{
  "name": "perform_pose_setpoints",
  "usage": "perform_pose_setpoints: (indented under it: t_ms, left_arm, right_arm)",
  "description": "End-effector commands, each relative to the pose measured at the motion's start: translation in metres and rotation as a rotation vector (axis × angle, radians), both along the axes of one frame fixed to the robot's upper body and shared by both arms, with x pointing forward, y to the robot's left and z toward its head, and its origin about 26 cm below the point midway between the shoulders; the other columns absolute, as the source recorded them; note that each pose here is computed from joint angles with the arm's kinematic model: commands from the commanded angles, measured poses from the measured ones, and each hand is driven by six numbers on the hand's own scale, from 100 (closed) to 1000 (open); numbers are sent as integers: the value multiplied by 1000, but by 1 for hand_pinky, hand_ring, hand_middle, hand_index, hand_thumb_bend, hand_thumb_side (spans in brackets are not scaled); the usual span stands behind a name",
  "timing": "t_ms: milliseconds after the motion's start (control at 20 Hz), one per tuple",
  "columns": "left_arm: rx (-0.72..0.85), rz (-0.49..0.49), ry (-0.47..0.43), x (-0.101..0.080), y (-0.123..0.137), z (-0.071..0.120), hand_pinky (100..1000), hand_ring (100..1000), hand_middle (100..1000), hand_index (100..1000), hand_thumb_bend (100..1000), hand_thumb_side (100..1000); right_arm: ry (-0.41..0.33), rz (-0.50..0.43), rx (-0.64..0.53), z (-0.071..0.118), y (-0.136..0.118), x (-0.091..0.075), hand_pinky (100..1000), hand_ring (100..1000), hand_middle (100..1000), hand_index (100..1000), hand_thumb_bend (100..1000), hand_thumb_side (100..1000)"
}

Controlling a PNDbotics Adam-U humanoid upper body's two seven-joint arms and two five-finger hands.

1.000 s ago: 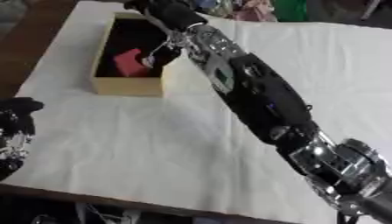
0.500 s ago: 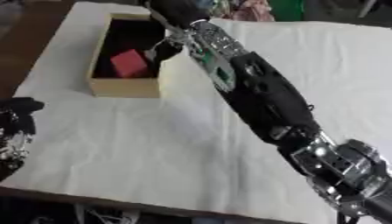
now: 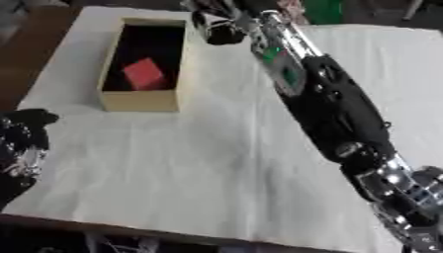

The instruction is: Pick up objects on the table and place them in the box.

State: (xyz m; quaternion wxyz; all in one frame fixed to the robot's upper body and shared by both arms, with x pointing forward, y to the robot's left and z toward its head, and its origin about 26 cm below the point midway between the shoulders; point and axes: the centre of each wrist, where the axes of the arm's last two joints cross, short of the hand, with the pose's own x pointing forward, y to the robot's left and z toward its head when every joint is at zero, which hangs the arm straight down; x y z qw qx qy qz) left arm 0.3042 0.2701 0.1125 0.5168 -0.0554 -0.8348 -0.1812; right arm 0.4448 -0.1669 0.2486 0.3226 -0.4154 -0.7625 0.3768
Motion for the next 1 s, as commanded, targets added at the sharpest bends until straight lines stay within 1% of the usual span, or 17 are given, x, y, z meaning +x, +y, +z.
perform_pose_setpoints:
  t_ms: [50,100,200,400,600,750,1000]
  left_arm:
    - [2,21,-20,-1,4,5,1000,827,678,763,100,223]
    - [2,23,-20,-1,4,5,1000,827,678,763,100,222]
    - [0,30,-20,-1,5,5,1000,827,678,763,100,222]
    - [-5,43,-21,-2,7,4,1000,827,678,763,100,223]
    - [-8,57,-19,-3,8,3,1000,827,679,763,100,227]
    - [-12,69,-20,-3,10,3,1000,827,679,763,100,225]
    - [-17,88,-20,-3,12,3,1000,827,681,762,100,228]
  right_arm:
    - [-77,-80,107,20,-30,-7,732,1000,791,944,100,100]
    - [-79,-100,132,19,-35,-8,726,1000,787,946,100,100]
    - [-75,-170,197,13,-56,-9,721,1000,784,949,100,100]
    - [-76,-281,313,3,-87,-16,714,1000,781,951,100,100]
    - [-83,-358,401,-7,-111,-25,710,1000,776,947,100,100]
    - [-95,-392,455,-16,-125,-35,709,1000,772,944,100,100]
    - [-118,-414,543,-30,-138,-49,707,1000,769,935,100,137]
